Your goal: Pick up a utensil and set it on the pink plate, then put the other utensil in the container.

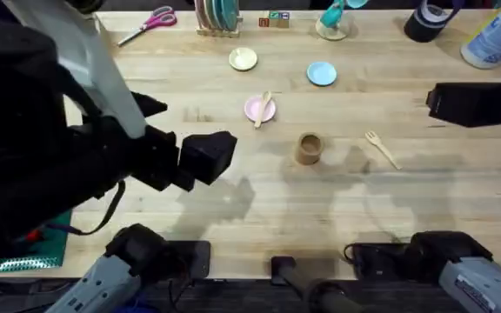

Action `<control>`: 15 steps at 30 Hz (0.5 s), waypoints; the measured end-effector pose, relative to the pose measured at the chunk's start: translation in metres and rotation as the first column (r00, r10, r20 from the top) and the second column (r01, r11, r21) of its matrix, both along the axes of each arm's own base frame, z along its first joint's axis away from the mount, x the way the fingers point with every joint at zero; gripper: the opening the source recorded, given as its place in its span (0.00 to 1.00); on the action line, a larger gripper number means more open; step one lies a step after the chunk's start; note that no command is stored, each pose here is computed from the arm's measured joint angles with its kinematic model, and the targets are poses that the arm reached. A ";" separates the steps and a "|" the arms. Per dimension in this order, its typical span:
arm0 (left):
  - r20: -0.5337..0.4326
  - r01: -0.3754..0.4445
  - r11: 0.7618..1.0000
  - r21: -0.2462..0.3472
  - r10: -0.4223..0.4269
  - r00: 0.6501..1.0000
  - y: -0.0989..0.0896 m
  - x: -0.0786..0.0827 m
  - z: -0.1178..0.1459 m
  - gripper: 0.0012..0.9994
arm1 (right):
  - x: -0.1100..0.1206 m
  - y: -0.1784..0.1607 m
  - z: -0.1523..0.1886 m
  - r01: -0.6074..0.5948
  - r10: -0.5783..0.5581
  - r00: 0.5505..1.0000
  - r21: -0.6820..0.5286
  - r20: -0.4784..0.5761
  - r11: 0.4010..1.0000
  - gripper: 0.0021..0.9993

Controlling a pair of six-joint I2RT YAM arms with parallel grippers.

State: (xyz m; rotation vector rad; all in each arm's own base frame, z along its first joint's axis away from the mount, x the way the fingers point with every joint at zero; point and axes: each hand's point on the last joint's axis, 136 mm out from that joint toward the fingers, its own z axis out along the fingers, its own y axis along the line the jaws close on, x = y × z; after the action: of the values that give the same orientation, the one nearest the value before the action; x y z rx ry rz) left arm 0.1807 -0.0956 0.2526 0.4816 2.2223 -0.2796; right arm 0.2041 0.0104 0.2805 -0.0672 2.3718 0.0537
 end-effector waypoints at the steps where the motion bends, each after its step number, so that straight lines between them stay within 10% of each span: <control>1: 0.000 0.000 1.000 0.000 0.000 1.000 0.000 0.000 0.000 1.00 | 0.000 0.000 0.000 0.000 0.000 1.000 0.000 0.000 1.000 1.00; 15: 0.000 0.000 1.000 0.000 0.000 1.000 0.000 0.000 0.000 1.00 | -0.009 0.000 -0.008 -0.026 0.025 0.999 -0.023 -0.048 0.999 1.00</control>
State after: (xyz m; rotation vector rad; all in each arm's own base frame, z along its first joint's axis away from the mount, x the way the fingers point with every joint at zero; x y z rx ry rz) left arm 0.1807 -0.0956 0.2526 0.4816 2.2223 -0.2796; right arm 0.1949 0.0103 0.2723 -0.1089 2.4201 0.0395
